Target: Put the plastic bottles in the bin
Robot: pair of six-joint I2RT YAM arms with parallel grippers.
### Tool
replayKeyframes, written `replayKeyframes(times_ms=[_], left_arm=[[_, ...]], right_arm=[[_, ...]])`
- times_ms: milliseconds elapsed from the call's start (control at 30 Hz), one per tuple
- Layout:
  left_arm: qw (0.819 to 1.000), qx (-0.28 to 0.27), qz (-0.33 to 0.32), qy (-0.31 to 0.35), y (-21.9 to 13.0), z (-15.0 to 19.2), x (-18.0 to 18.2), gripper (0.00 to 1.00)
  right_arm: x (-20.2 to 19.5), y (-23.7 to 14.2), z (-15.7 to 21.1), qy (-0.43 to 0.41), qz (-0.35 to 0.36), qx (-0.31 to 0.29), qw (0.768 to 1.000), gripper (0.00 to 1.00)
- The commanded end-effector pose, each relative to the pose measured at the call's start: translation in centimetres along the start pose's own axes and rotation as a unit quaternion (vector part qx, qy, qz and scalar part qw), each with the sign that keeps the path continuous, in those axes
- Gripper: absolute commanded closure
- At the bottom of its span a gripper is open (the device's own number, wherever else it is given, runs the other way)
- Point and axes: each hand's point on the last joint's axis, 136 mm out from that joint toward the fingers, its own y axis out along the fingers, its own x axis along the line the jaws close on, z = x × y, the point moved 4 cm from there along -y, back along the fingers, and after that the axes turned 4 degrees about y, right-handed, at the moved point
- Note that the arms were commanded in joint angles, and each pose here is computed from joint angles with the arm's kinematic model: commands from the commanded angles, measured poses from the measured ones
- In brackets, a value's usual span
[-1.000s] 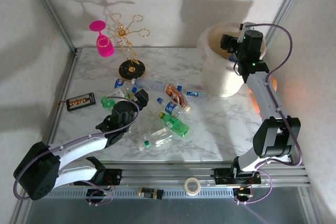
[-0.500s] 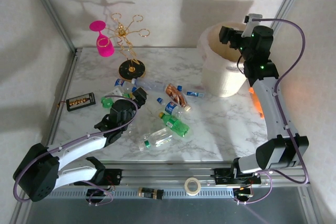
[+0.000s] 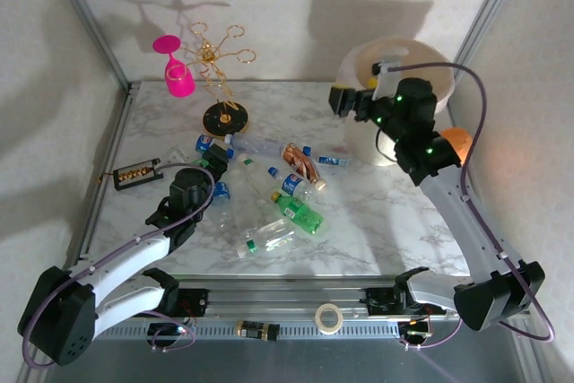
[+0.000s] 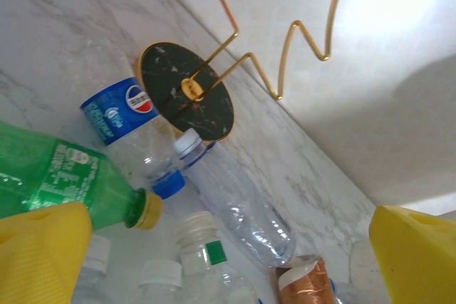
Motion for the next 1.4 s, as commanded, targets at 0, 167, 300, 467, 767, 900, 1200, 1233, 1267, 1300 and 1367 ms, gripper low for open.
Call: replayKeyframes(times_ms=[0,167,300,467,767,900,1200,1233,1267,1300,1367], left_arm=[[1.000,0.014,-0.001,-0.023,0.1,0.3,0.7,0.00],[0.999,0.021,0.000,-0.032,0.5,0.6,0.9,0.00],[0.999,0.029,0.000,-0.033,0.9,0.9,0.8,0.00],[0.999,0.034,-0.001,-0.031,1.0,1.0,0.8,0.00],[0.999,0.029,-0.018,-0.024,0.6,0.5,1.7,0.01],[0.999,0.019,-0.040,-0.019,0.1,-0.2,2.7,0.00],[0.997,-0.009,-0.066,-0.040,-1.1,-2.0,5.6,0.00],[0.997,-0.008,-0.067,-0.044,-1.1,-2.0,5.9,0.00],[0.997,-0.006,-0.068,-0.047,-1.1,-2.0,6.1,0.00],[0.996,-0.004,-0.068,-0.050,-1.1,-1.9,6.3,0.00],[0.996,-0.002,-0.068,-0.055,-1.1,-1.8,6.6,0.00]], right_arm=[[1.7,0.6,3.9,-0.001,-0.035,0.063,0.997,0.01],[2.4,2.6,10.2,-0.019,-0.048,0.165,0.985,0.01],[2.2,4.0,14.4,-0.024,-0.042,0.235,0.971,0.01],[1.9,5.9,17.4,-0.032,-0.029,0.281,0.959,0.01],[1.2,10.1,21.1,-0.037,-0.016,0.333,0.942,0.05],[0.9,11.6,22.6,-0.039,-0.004,0.357,0.933,0.12],[0.2,14.3,26.2,-0.078,0.051,0.401,0.911,0.19],[0.2,14.6,26.5,-0.081,0.054,0.405,0.909,0.19],[0.2,14.8,26.9,-0.082,0.054,0.410,0.907,0.22],[0.2,15.0,27.0,-0.083,0.056,0.412,0.906,0.24],[-0.1,15.4,27.4,-0.090,0.067,0.418,0.902,0.25]])
